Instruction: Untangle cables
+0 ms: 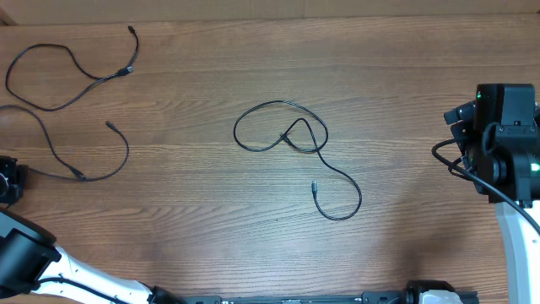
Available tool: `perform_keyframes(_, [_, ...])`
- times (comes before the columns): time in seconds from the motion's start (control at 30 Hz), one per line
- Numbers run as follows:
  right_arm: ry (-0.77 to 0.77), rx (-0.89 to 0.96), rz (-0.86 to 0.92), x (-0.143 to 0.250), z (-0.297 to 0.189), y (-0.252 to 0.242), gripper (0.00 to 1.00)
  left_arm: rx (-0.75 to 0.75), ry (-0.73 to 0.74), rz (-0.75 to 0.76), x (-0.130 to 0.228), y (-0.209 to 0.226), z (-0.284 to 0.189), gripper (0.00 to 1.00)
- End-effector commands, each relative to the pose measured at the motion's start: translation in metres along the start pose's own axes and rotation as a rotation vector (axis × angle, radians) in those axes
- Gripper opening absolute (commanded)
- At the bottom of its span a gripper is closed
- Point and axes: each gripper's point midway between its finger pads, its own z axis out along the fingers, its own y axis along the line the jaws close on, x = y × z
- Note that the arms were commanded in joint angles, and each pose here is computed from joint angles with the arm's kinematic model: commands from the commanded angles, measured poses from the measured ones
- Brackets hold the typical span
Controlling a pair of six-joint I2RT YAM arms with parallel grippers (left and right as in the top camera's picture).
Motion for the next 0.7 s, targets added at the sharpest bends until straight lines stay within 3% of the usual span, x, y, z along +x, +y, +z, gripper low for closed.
perform_keyframes(0.0, [-0.021, -0.004, 0.004, -0.005, -0.002, 0.001, 1.00, 0.118, 0.017, 0.052, -0.006, -0.033, -0.010, 0.11])
perform_keyframes(0.1, [-0.021, -0.004, 0.004, -0.005, -0.002, 0.001, 1.00, 0.143, 0.020, 0.063, -0.009, -0.047, -0.019, 0.25])
perform_keyframes(0.17, [-0.021, -0.004, 0.004, -0.005, -0.002, 0.001, 1.00, 0.137, 0.024, 0.063, -0.010, -0.051, -0.023, 0.54])
perform_keyframes(0.2, [-0.021, -0.004, 0.004, -0.005, -0.002, 0.001, 1.00, 0.134, 0.029, 0.060, -0.010, -0.052, -0.025, 0.58])
perform_keyframes(0.37, [-0.021, -0.004, 0.004, -0.005, -0.002, 0.001, 1.00, 0.139, 0.046, 0.123, -0.006, -0.062, -0.034, 0.66])
perform_keyframes(0.47, [-0.021, -0.004, 0.004, -0.005, -0.002, 0.001, 1.00, 0.147, 0.046, 0.198, -0.001, -0.074, -0.038, 0.76])
perform_keyframes(0.67, [-0.021, -0.004, 0.004, -0.005, -0.002, 0.001, 1.00, 0.155, 0.116, 0.332, 0.037, -0.105, -0.026, 0.74])
